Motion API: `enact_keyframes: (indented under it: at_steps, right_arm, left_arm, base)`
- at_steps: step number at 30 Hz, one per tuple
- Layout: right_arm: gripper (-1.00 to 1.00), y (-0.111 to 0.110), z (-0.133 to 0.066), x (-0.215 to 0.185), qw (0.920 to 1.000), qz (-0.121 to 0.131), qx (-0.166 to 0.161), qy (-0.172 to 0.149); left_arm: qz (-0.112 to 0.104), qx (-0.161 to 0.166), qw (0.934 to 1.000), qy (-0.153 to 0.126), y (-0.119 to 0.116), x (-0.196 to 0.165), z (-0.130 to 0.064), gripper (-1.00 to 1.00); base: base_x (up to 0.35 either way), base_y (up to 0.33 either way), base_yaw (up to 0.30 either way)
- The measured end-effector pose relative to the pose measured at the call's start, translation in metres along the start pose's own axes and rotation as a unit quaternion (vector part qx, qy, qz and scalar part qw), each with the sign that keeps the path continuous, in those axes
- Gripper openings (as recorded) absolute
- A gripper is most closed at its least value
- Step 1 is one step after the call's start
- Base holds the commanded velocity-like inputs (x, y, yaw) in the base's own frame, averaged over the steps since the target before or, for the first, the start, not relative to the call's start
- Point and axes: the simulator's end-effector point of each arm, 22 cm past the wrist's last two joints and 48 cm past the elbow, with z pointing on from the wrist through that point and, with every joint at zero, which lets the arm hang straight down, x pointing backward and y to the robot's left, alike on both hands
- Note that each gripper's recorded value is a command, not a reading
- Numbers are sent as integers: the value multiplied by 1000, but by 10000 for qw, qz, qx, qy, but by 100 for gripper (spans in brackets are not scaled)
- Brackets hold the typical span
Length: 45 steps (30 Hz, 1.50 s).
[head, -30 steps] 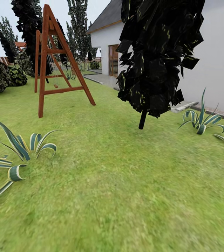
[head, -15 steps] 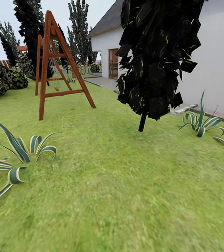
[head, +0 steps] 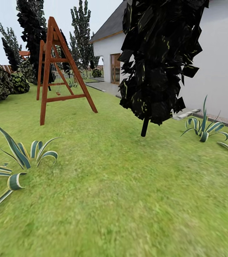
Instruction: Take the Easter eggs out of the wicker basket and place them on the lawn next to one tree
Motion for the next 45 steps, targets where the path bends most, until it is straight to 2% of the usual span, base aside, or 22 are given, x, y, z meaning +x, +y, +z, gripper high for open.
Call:
enact_keyframes:
  at_steps: [6, 17, 32, 45]
  right_arm:
    - [100, 0, 0, -3, 10000, 12, 1, -37]
    - [100, 0, 0, -3, 10000, 26, 4, -49]
    - [100, 0, 0, -6, 10000, 28, 3, -79]
    - [100, 0, 0, -6, 10000, 28, 3, -85]
  left_arm:
    - [5, -10, 10000, -35, 1, -2, 0, 100]
    - [11, -7, 10000, -45, 1, -3, 0, 100]
    - [37, -45, 10000, -74, 9, -5, 0, 100]
    - [72, -43, 9999, -78, 10, -6, 0, 100]
  base:
    - [102, 0, 0]
    - [306, 38, -73]
    - [292, 201, -246]
    - [287, 199, -37]
